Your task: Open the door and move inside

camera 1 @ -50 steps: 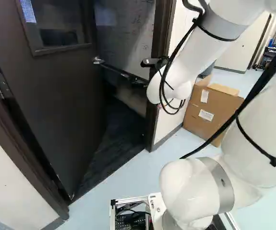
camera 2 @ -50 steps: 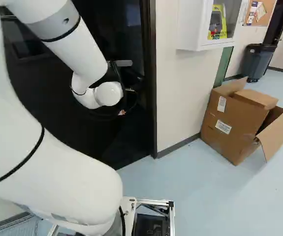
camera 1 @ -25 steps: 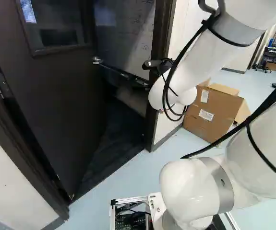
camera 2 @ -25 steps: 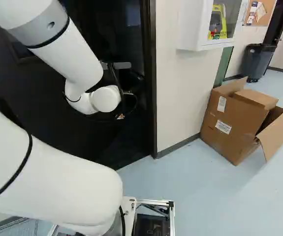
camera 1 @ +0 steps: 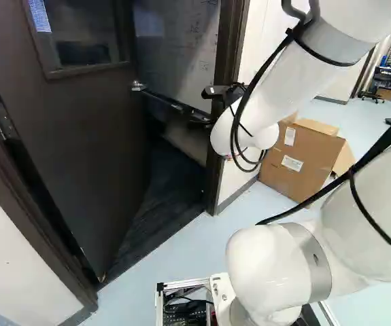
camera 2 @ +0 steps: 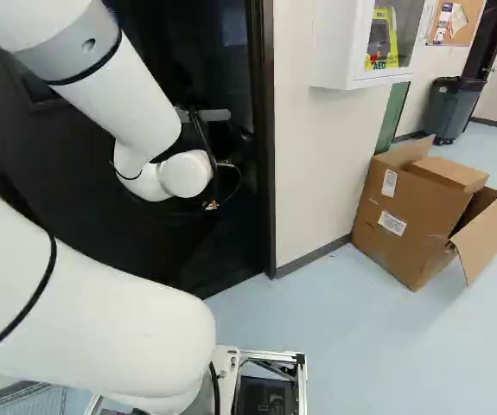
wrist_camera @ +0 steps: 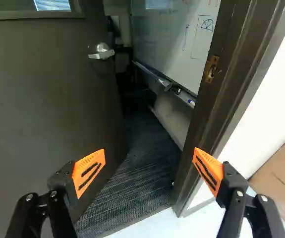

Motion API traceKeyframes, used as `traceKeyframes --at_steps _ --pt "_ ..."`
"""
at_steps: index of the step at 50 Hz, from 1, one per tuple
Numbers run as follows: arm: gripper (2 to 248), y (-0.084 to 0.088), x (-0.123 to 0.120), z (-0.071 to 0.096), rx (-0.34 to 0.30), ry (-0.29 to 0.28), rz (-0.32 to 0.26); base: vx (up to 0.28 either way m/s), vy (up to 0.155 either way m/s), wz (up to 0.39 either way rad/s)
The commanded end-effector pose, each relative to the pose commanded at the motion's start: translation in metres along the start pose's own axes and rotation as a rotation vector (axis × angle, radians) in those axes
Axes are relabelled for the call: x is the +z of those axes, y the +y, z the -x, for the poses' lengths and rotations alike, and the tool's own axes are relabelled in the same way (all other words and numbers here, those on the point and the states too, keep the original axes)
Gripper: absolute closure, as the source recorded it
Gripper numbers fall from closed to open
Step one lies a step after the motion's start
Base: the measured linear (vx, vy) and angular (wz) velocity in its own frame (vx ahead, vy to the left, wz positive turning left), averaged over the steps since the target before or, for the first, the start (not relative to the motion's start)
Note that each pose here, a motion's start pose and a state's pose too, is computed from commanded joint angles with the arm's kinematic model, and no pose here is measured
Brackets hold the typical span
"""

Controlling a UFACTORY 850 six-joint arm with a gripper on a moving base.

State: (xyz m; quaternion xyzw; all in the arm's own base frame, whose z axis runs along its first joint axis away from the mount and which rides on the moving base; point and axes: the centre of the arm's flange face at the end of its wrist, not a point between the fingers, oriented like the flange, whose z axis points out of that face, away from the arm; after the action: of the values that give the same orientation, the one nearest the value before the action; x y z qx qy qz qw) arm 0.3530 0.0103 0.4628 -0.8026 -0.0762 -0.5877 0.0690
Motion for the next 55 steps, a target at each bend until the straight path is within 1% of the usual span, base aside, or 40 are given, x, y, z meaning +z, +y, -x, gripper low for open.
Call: traceKeyframes --at_steps 13,55 --pt "3 0.0 0.0 0.0 0.0 0.0 0.0 0.007 0.004 0.02" --pt "3 0.0 0.0 0.0 0.0 0.0 0.0 0.0 0.034 0.17"
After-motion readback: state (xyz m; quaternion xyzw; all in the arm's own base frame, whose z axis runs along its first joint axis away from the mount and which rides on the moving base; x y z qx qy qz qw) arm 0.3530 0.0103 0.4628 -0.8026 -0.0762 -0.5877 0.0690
